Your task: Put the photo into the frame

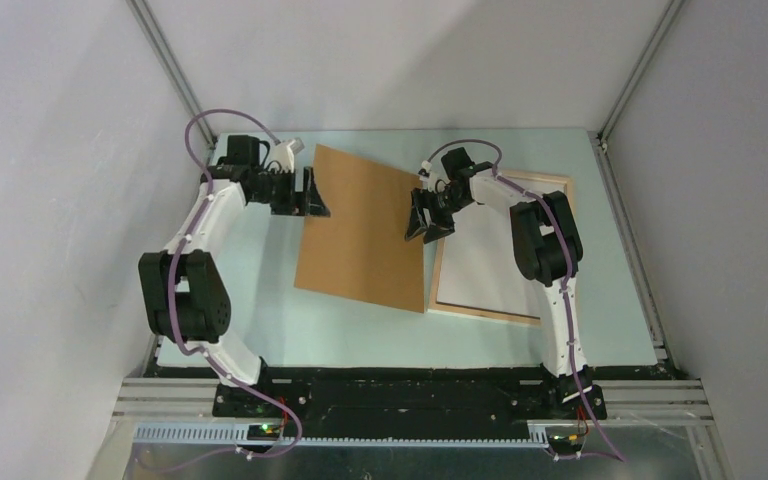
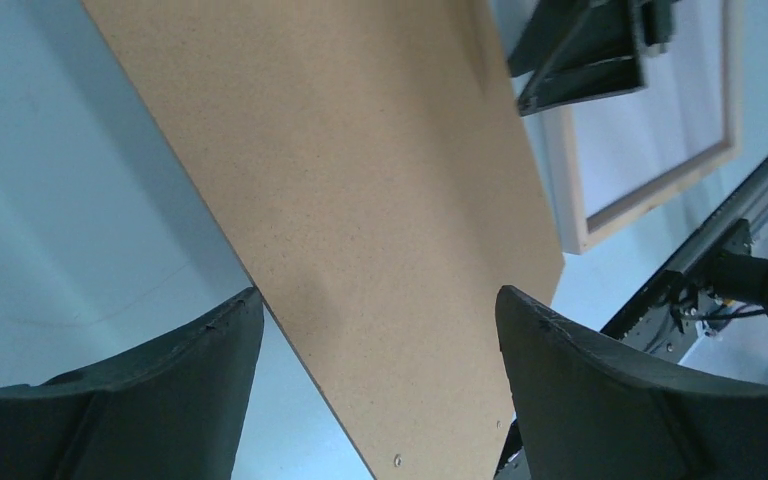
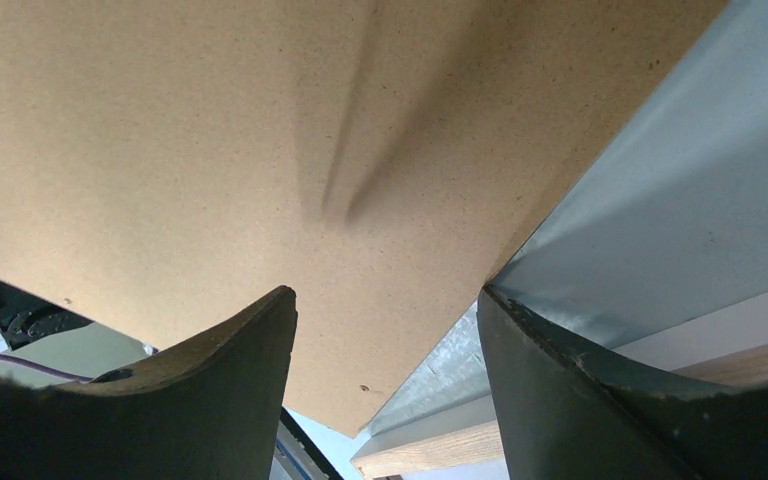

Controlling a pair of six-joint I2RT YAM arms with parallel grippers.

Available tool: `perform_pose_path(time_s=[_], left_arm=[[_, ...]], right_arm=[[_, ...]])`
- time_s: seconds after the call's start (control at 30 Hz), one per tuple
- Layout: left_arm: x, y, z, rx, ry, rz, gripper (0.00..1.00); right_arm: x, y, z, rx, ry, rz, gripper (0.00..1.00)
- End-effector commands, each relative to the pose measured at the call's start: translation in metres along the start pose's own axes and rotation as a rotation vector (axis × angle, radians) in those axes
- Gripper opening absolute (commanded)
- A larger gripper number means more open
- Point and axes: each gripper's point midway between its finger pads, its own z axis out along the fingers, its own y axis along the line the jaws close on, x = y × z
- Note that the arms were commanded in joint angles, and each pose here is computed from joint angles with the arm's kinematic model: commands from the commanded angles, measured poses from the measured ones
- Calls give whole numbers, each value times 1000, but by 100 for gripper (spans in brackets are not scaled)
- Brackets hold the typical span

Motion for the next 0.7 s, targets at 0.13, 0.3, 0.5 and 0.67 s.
perform_pose_path(time_s=[0.13,0.3,0.5,0.67], left_arm=[[12,-112,-5,493,39,63,86],[9,-124,-5,494,46,84,86],[9,-135,-12,518,36,105,86],[10,-144,-17,535,34,118,86]], right_arm=[[22,41,37,-213,89,-84,70],[27,46,34,-265,99,-100,70],[33,46,34,-325,98,-129,70],[37,38,35,-364,98,-115,69]])
